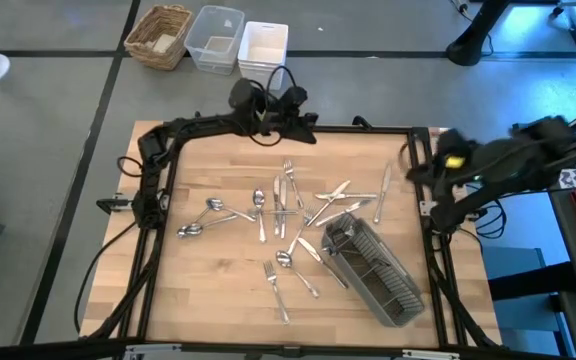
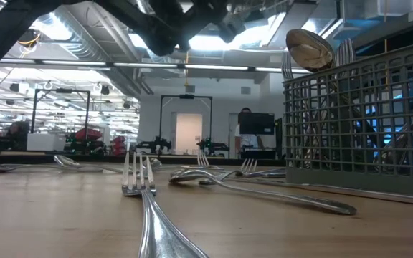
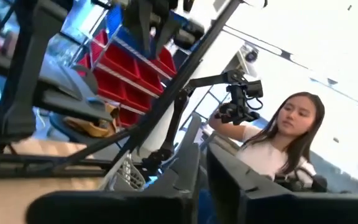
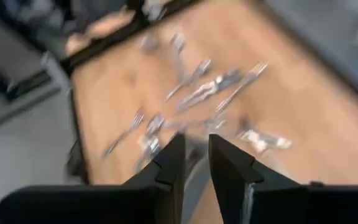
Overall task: Sort silverware
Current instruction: Put the silver spoon into the gray silverware basket
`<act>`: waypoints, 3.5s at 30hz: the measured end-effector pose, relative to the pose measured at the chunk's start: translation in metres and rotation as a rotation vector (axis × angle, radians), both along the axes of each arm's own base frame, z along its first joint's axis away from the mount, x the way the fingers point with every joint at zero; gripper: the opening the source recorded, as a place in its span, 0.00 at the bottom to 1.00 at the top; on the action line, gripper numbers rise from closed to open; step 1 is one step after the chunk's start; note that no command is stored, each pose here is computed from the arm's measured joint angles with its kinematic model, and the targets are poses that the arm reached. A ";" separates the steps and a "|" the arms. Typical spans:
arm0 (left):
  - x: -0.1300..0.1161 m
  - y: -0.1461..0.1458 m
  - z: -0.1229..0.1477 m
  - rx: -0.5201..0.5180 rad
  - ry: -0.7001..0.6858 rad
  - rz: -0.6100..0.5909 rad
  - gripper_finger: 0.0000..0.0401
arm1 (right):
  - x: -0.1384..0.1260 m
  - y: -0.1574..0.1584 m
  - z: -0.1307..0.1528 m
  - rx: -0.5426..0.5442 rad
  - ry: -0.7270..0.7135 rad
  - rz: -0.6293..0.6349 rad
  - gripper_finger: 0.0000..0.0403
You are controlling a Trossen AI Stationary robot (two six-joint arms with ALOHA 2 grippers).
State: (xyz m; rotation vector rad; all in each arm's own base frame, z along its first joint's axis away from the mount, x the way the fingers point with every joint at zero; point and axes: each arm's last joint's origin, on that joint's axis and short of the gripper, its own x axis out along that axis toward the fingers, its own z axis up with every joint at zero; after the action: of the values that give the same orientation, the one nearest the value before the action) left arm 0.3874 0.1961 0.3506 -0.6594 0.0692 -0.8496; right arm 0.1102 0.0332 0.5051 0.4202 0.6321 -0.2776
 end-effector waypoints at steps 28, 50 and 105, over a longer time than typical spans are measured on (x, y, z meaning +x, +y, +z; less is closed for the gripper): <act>-0.019 -0.123 -0.063 0.641 1.073 0.596 0.00 | -0.071 -0.036 -0.031 -0.179 -0.080 -0.120 0.18; -0.049 -0.145 -0.143 0.148 1.822 0.906 0.28 | -0.008 -0.007 -0.084 -0.188 0.206 -0.135 0.18; -0.064 -0.130 -0.197 0.033 1.611 1.096 0.01 | -0.008 -0.008 -0.084 -0.197 0.205 -0.139 0.18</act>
State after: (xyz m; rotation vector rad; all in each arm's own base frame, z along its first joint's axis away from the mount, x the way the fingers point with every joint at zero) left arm 0.3238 0.0662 0.1534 -1.0360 1.0557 0.8792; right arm 0.1022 0.0255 0.4215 0.2474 0.7696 -0.5157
